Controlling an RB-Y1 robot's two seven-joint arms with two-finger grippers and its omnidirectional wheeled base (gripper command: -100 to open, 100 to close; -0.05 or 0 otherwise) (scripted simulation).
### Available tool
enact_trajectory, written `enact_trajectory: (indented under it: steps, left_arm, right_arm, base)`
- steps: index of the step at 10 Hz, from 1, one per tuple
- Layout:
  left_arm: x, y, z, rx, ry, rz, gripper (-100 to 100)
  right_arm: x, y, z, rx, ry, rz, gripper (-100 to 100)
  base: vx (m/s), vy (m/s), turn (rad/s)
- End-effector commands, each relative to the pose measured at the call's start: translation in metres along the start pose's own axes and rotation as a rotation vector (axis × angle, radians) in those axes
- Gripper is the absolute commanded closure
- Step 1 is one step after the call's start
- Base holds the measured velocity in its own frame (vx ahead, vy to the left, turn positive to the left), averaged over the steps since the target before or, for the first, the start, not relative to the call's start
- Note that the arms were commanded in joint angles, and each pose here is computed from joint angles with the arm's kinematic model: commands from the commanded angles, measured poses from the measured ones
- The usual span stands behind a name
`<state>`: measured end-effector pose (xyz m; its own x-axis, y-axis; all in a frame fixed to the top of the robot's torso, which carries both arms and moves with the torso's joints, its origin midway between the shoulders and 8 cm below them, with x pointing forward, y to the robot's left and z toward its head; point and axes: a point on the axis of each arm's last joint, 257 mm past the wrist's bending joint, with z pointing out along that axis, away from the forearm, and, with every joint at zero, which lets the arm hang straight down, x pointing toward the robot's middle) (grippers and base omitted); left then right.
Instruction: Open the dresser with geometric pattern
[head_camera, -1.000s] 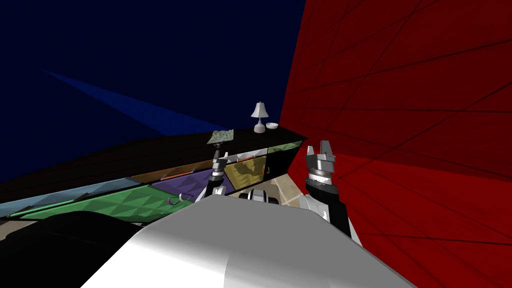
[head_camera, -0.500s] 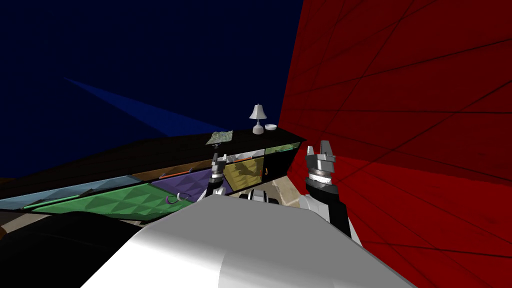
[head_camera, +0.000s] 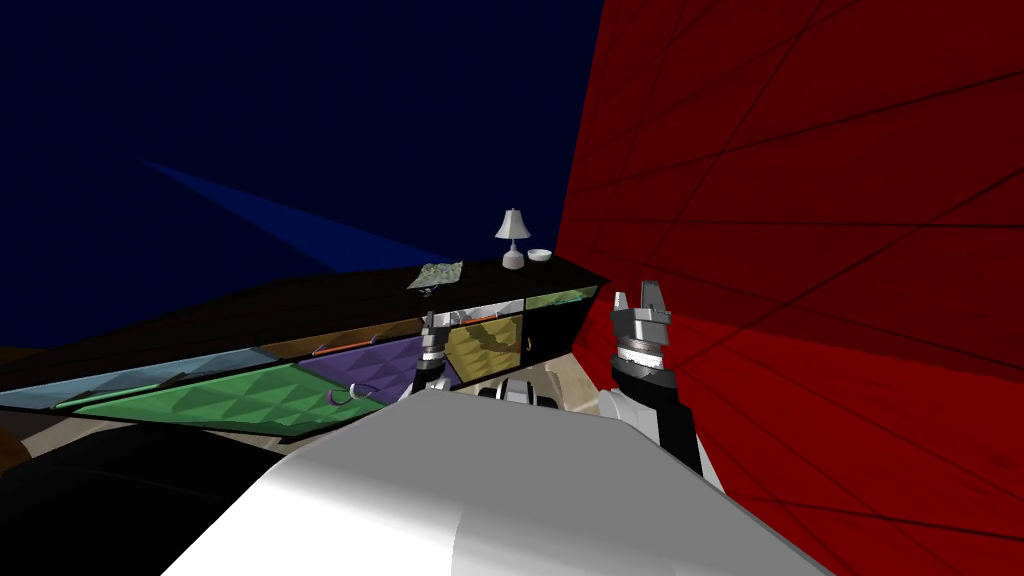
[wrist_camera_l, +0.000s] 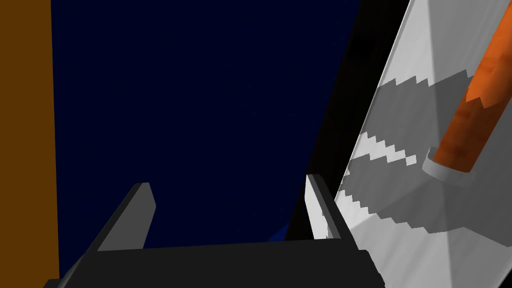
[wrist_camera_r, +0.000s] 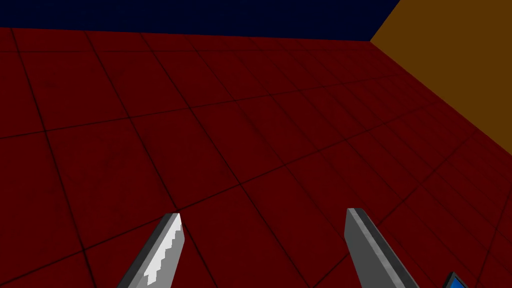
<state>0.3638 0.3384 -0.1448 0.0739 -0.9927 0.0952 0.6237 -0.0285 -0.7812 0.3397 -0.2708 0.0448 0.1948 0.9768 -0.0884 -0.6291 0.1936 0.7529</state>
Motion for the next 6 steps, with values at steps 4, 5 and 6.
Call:
enact_trajectory:
  steps: [4, 5, 6]
  left_arm:
    - [-0.015, 0.024, -0.023, -0.050, -0.042, -0.010, -100]
    - [-0.022, 0.029, -0.030, -0.055, -0.059, -0.012, -100]
    - [-0.023, 0.030, -0.031, -0.058, -0.059, -0.012, -100]
  right_arm:
    - [0.000, 0.000, 0.000, 0.000, 0.000, 0.000, 0]
    - [0.000, 0.000, 0.000, 0.000, 0.000, 0.000, 0]
    - [0.000, 0.000, 0.000, 0.000, 0.000, 0.000, 0]
  base:
    - [0.021, -0.047, 0.013]
    - [0.011, -0.087, 0.031]
    - [0.009, -0.082, 0.037]
